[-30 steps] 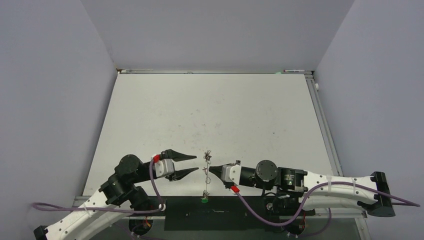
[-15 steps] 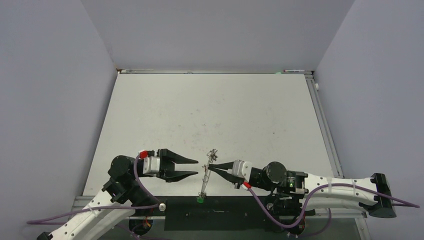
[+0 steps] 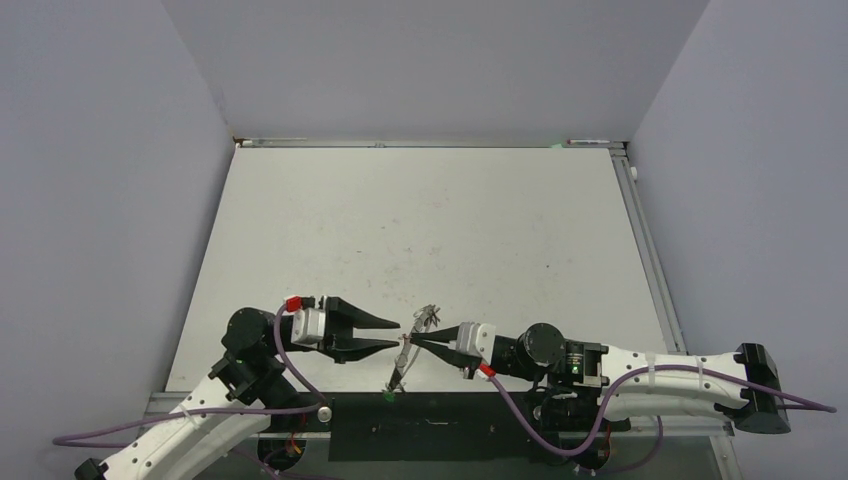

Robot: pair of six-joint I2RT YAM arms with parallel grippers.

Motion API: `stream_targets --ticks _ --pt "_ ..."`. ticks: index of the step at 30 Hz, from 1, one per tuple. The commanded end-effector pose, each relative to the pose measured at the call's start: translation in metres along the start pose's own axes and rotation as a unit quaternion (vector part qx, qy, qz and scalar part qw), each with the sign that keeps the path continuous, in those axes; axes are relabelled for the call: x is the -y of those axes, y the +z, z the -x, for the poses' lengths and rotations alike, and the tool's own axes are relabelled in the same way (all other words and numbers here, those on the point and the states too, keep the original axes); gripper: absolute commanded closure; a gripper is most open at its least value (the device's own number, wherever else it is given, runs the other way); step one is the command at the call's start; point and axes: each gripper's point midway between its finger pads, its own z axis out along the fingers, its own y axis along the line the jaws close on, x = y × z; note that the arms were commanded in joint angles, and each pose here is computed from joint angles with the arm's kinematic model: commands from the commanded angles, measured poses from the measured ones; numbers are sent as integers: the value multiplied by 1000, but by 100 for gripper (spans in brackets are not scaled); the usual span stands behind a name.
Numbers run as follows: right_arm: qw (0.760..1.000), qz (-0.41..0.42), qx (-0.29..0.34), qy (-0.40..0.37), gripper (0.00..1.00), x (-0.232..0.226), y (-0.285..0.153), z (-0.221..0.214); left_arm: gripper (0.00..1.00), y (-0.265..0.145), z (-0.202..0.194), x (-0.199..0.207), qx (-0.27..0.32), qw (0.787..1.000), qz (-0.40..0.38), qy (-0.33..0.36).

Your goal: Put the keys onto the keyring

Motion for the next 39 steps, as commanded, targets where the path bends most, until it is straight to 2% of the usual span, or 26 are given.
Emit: stream_targets --ticks 1,6,13,28,34,39 --pt "997 -9 79 2 95 10 3 46 72 2 3 -4 5 1000 7 7" --pt "996 -6 84 3 95 9 4 49 73 3 -2 -5 -4 1000 9 5" --pt "996 -2 92 5 95 8 3 54 82 4 -4 -2 -6 1000 3 2" --pt "995 8 99 2 95 5 6 56 88 6 -11 3 -16 1000 -8 2" --pt "995 11 102 3 95 4 8 56 100 7 -12 3 -15 1000 -9 3" --pt "994 13 104 4 95 3 9 56 100 5 -9 0 -16 1000 2 18"
